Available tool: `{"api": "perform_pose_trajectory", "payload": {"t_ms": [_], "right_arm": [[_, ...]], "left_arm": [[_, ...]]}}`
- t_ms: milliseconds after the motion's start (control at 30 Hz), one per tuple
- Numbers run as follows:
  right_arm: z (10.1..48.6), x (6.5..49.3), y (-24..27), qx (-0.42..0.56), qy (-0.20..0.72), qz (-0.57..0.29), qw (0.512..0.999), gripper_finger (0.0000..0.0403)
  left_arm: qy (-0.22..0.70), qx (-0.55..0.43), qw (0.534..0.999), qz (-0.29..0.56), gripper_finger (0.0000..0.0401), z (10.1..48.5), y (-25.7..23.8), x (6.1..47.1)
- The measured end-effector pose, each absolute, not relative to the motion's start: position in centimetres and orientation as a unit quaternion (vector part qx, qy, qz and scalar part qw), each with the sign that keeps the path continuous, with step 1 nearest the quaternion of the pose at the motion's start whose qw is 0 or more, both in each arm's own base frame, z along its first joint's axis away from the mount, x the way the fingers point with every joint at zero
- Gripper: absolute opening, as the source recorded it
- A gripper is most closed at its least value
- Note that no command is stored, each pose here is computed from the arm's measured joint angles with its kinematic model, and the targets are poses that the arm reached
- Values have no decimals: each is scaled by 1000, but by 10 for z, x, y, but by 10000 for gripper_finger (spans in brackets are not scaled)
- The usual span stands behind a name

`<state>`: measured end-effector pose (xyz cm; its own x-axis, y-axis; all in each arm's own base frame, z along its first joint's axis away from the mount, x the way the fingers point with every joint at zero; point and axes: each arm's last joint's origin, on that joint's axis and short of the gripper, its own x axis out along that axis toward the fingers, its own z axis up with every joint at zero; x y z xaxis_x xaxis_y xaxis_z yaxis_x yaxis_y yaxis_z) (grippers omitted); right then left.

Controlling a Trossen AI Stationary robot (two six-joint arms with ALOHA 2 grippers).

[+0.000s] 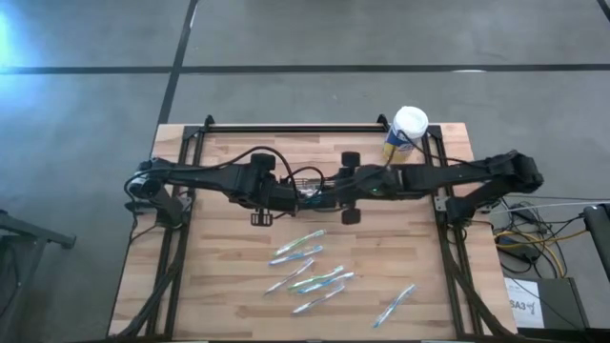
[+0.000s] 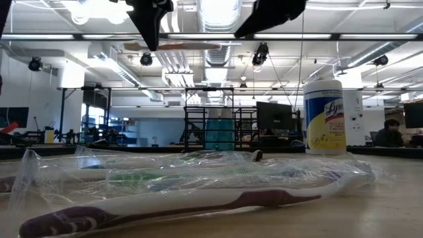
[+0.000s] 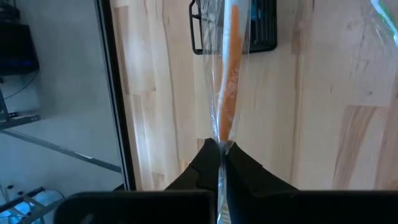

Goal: Pick & Place toothbrushing station
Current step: Put the orange toothbrush in the wire organizer

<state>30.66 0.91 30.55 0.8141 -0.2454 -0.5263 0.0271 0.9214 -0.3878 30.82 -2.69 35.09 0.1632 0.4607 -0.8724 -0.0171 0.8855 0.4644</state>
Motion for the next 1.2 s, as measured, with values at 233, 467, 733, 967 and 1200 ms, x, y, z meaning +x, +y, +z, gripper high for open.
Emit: {"api": "perform_pose_trajectory", "payload": {"t_ms": [233, 467, 733, 967, 1200], "right_arm": [[297, 328, 10, -202, 312, -66, 926, 214], [291, 337, 8, -203, 315, -69, 925, 219], [287, 347, 4, -201, 297, -79, 930, 200], [283, 348, 0, -198, 305, -79, 928, 165], [282, 348, 1, -206, 306, -74, 927, 95]], "left_arm": [[615, 174, 752, 163, 7, 351, -27, 311], [605, 175, 760, 159, 8, 352, -28, 314], [598, 176, 766, 158, 9, 352, -28, 316], [598, 175, 766, 158, 9, 352, -28, 316], [595, 176, 767, 160, 8, 352, -27, 317]]}}
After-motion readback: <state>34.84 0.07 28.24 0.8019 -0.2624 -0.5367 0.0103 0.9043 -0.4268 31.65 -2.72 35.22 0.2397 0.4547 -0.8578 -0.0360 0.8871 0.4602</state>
